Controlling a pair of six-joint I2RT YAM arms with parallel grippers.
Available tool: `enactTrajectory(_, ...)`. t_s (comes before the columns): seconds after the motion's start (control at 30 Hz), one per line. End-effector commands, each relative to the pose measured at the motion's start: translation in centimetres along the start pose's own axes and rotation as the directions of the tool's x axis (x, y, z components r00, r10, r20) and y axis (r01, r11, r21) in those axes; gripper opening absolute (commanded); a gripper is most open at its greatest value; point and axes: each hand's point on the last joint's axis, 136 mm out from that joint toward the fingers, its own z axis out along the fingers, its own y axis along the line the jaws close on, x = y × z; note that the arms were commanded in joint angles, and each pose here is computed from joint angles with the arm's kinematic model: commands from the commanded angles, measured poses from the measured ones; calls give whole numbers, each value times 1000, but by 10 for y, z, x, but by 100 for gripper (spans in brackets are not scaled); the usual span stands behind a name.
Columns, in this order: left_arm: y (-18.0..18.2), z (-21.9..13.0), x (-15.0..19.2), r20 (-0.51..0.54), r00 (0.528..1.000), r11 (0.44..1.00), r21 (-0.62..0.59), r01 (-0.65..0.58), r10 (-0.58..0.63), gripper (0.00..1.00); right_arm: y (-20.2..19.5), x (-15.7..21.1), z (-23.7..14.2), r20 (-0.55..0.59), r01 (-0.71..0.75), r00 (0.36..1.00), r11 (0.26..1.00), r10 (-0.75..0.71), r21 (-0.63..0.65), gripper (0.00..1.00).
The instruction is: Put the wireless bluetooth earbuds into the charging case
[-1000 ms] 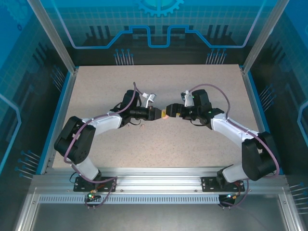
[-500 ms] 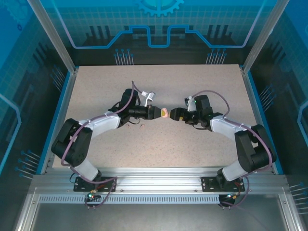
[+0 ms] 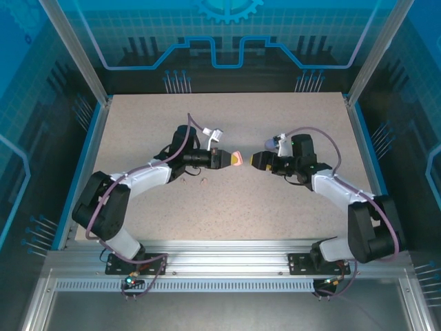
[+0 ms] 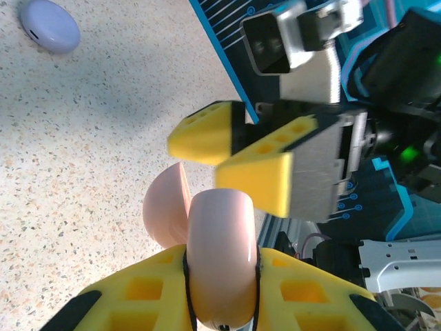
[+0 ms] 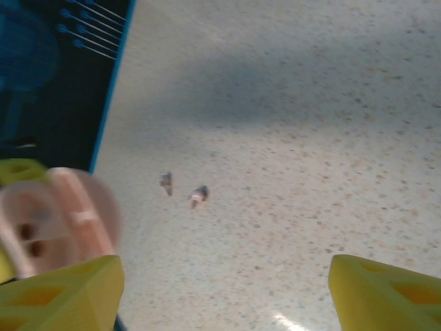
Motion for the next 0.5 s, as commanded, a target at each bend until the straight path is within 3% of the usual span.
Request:
enactTrajectory(0.0, -9, 3, -7, -9, 1000, 998, 57, -11, 11, 0, 19, 4, -5, -35, 33, 999, 995, -37, -98, 71)
enactTrajectory(0.13, -11, 5, -11, -6, 1000, 998, 67, -9, 9, 0, 29, 1, -3, -45, 50, 997, 990, -56, -130, 61)
enactTrajectory(0.47, -16, 7, -14, -8, 1000, 995, 96, -2, 3, 0, 32, 1, 11, -70, 51, 996, 990, -60, -128, 56)
